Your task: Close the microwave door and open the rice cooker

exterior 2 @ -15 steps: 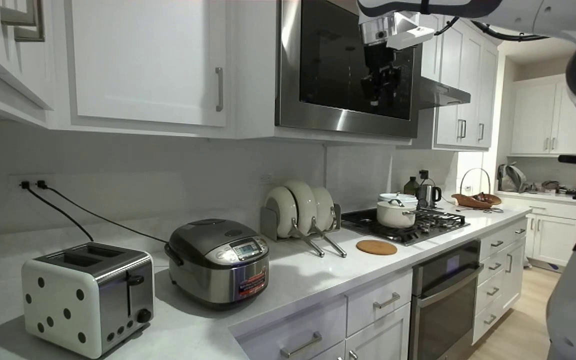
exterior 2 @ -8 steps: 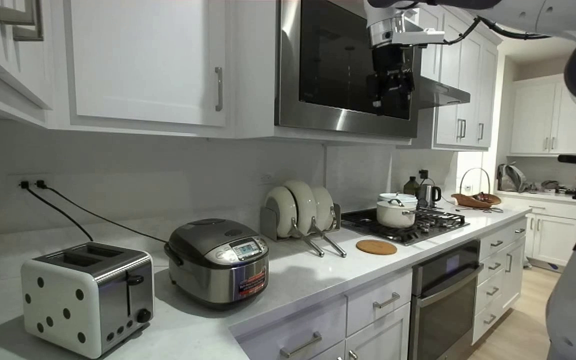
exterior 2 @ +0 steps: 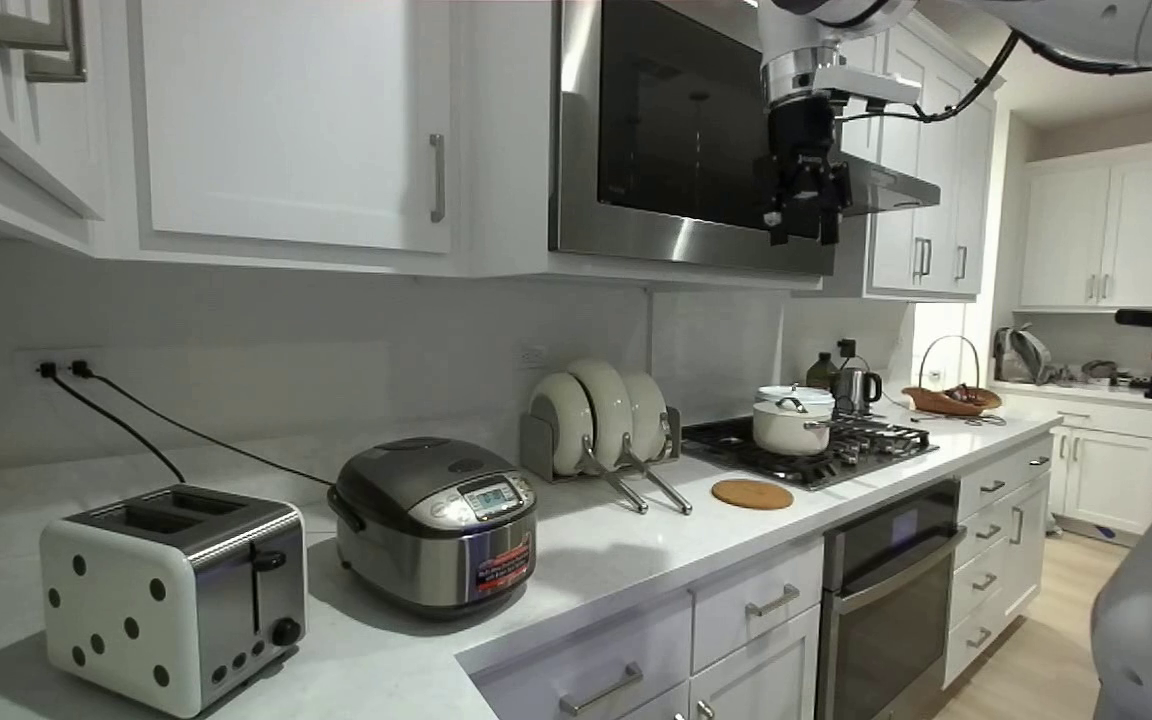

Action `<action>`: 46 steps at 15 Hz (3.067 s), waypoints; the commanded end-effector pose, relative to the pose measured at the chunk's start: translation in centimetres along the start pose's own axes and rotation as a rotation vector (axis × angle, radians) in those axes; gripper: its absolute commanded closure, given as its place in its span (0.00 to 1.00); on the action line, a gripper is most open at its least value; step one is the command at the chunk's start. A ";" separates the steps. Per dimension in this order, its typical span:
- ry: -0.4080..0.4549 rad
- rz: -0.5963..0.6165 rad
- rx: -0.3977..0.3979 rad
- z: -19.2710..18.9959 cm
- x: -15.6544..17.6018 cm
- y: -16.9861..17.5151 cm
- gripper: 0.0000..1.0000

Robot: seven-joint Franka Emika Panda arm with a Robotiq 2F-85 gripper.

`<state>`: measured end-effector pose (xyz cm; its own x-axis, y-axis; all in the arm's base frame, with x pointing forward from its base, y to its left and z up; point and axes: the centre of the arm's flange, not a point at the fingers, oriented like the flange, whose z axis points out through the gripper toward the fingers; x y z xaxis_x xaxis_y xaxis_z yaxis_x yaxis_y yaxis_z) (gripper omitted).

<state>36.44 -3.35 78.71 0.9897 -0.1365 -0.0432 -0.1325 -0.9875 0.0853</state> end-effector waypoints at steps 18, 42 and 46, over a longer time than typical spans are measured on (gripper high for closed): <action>0.055 -0.491 0.118 14.7 -2.0 -11.7 0.00; 0.834 -0.461 0.157 24.3 1.7 -23.1 0.28; 0.886 -0.465 0.143 24.7 2.7 -23.8 0.60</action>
<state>39.90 17.16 52.76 0.6458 0.3225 0.6920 0.3496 -0.9307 0.1075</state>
